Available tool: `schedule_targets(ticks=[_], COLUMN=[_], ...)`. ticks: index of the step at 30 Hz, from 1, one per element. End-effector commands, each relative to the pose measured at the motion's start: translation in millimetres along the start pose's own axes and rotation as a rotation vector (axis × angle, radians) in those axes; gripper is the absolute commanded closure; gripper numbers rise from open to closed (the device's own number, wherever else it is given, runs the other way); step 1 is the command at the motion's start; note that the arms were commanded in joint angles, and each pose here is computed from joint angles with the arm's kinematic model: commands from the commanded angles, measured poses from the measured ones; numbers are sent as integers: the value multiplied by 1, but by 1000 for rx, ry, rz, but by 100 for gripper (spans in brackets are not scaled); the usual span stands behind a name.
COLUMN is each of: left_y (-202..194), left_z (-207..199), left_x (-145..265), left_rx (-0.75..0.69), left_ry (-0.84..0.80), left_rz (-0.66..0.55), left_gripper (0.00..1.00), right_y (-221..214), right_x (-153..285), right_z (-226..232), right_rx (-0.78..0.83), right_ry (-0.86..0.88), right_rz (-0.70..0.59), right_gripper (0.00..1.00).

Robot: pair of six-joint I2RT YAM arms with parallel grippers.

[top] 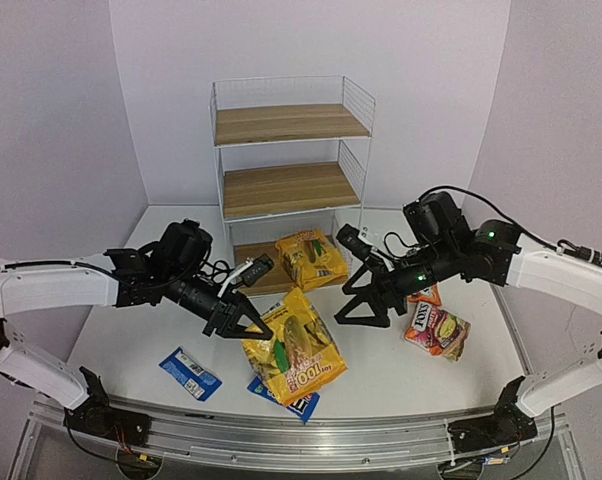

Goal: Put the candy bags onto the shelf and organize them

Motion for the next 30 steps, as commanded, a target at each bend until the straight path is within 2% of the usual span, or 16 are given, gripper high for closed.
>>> schedule_targets(ticks=[1,5,15,21,25,27,28,30], left_y=[23,20,25,28,31,33,35,37], left_z=[-33,-40,-44,-45,-46,-46,-47,-47], left_x=[-12,-30,-43,-45,-45,-45,-45,-45], left_rx=[-270,-310,-332,-337,-349,-355,-360,-363], left_ry=[-179,-230,-321,-324,-322,-313,-310,-298], left_rz=[88,172,203,210,208,203,199,192], left_gripper=[100,100,100,100,100,100,100,100], right_y=[16,24,19,0,-2,-6,-7,-9], right_x=[16,7,-38,-59,-63,-63,-64,-64], right_z=[21,19,9,10,13,15,16,17], right_rx=[179,140,-57,-131,-171,-187,-193,-216], right_ry=[134,201,418,457,499,519,530,541], right_rz=[-32,-28,20,89,100,104,106,113], right_gripper=[11,7,7,11,22,33,41,70])
Point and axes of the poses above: each gripper's point midway between its finger pads, its own x axis back along the fingers, its own z axis along the line the jaws close on, y = z × x, the point moved 7 cm from there along x, back along the fingers, and after that the axes turned 13 degrees about x, right-handed, at the moved point
